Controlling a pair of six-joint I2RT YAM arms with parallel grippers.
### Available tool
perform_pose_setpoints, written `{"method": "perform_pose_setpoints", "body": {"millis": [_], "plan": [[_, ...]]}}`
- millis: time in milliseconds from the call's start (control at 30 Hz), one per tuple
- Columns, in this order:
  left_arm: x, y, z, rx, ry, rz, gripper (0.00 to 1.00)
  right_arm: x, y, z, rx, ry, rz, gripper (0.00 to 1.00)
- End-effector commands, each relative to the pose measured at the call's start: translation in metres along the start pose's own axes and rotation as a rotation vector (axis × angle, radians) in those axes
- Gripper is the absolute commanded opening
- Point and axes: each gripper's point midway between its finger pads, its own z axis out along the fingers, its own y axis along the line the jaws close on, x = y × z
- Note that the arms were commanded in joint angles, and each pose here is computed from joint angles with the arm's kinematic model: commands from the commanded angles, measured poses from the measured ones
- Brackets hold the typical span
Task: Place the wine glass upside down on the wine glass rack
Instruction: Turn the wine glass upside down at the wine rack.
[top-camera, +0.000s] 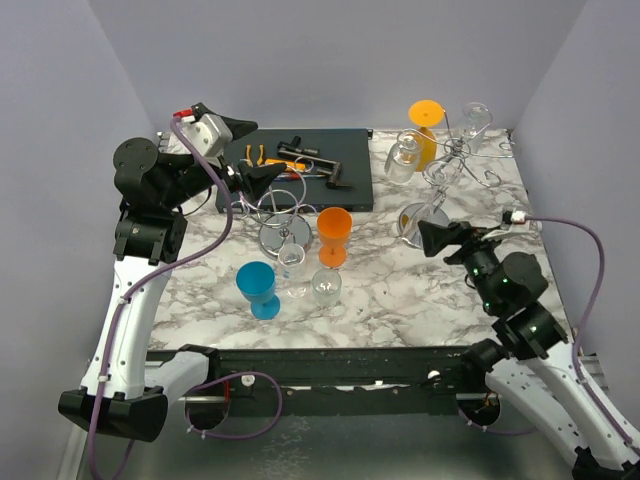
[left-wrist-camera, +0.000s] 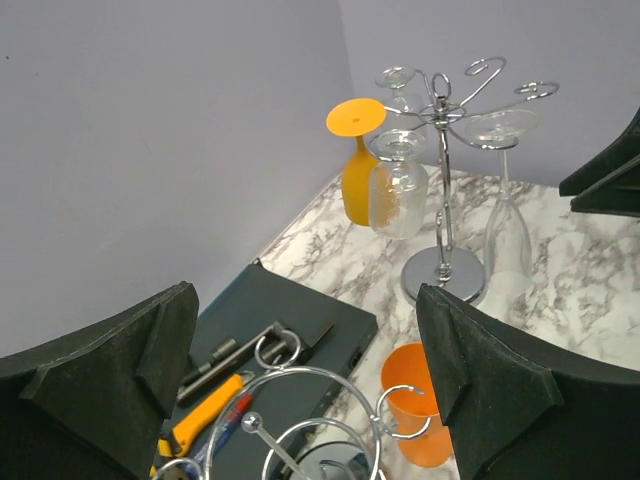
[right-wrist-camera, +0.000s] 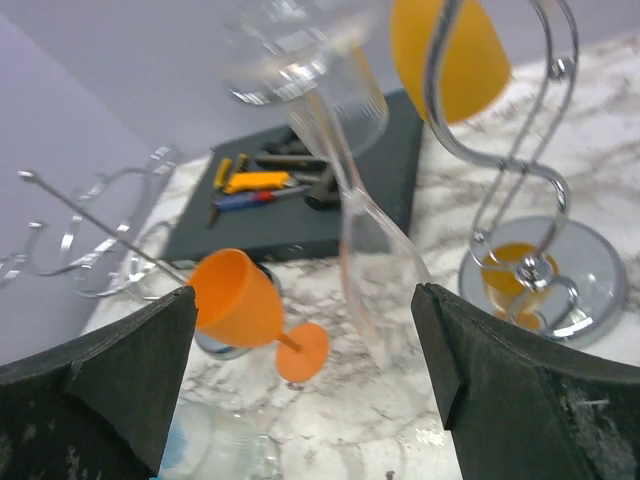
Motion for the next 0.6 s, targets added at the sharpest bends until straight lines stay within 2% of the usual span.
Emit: {"method": "perform_pose_setpoints", "body": {"millis": [0,67,167,233,400,467,567], "plan": [[-0.007,0.001,0.002,-0.037,-0.012,-0.155,0.99,-0.013,0.03,-0.025,-0.117,0.12,-0.036,0.97],[-0.007,0.0,0.001,-0.042,-0.012,-0.192,0.99,-0.026,0.035,-0.034,-0.117,0.133,-0.026,0.95],[-0.005,-0.001,0.0,-0.062,-0.012,-0.253,0.99,-0.075,0.053,-0.053,-0.175,0.003,-0.011,0.97],[-0.003,-0.002,0.0,-0.064,-0.009,-0.281,0.99,-0.104,0.061,-0.054,-0.156,-0.022,-0.017,0.97],[0.004,-0.002,-0.001,-0.075,0.001,-0.308,0.99,-0.116,0.073,0.003,-0.029,0.158,-0.137,0.9],[0.007,-0.002,-0.002,-0.08,0.005,-0.31,0.99,-0.122,0.077,0.029,-0.005,0.173,-0.206,0.88],[0.01,-0.005,-0.005,-0.078,0.017,-0.3,0.99,-0.151,0.091,0.057,-0.003,0.114,-0.271,0.88]]}}
